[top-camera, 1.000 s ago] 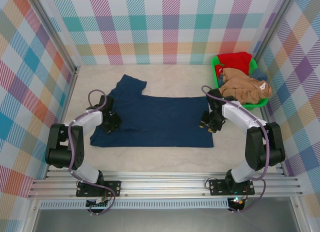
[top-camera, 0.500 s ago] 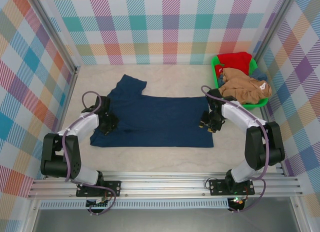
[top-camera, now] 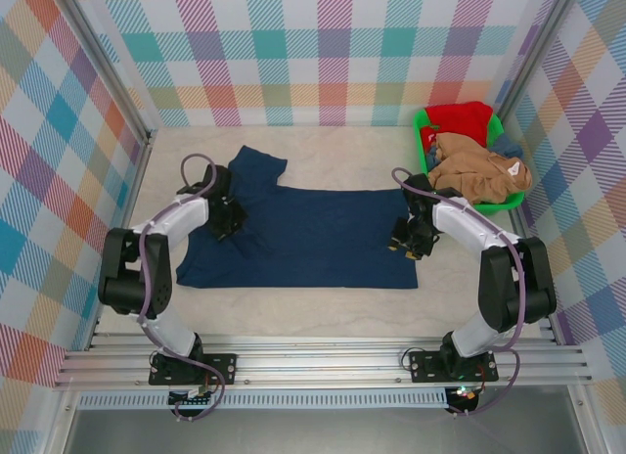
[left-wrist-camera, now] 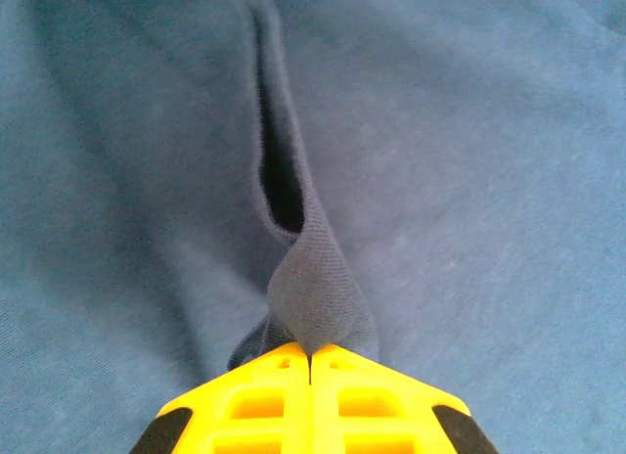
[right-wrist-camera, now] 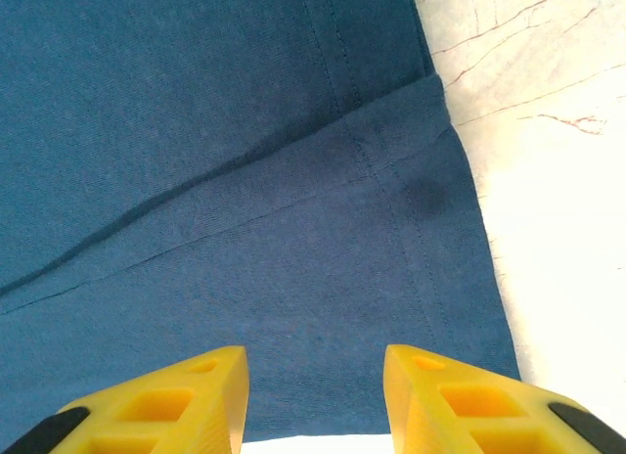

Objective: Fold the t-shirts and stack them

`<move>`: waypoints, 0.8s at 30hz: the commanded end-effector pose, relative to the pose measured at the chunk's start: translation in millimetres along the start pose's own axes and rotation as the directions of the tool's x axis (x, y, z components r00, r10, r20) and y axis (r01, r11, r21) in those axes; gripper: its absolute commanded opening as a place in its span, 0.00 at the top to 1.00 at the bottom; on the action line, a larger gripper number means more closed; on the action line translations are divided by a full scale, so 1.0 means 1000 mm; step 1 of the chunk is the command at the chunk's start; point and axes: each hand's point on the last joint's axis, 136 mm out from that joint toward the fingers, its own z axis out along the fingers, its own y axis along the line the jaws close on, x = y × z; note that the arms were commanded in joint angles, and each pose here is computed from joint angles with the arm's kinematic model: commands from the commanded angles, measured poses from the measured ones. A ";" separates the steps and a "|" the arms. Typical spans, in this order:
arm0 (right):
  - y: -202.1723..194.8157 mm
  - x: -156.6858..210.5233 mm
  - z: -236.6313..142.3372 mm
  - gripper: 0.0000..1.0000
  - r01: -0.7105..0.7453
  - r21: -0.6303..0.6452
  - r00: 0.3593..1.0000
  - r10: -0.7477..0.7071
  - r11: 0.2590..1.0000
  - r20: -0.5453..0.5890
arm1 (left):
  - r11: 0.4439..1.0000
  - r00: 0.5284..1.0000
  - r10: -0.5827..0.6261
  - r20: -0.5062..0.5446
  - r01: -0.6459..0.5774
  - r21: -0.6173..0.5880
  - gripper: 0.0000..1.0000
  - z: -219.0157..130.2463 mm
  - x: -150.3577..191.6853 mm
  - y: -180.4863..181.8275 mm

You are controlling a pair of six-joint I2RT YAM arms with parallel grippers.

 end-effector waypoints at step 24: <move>0.009 0.000 0.005 0.59 0.017 -0.016 0.999 -0.018 1.000 -0.031 | 0.973 0.983 0.175 0.053 -0.181 0.144 0.56 -0.009 -0.016 -0.080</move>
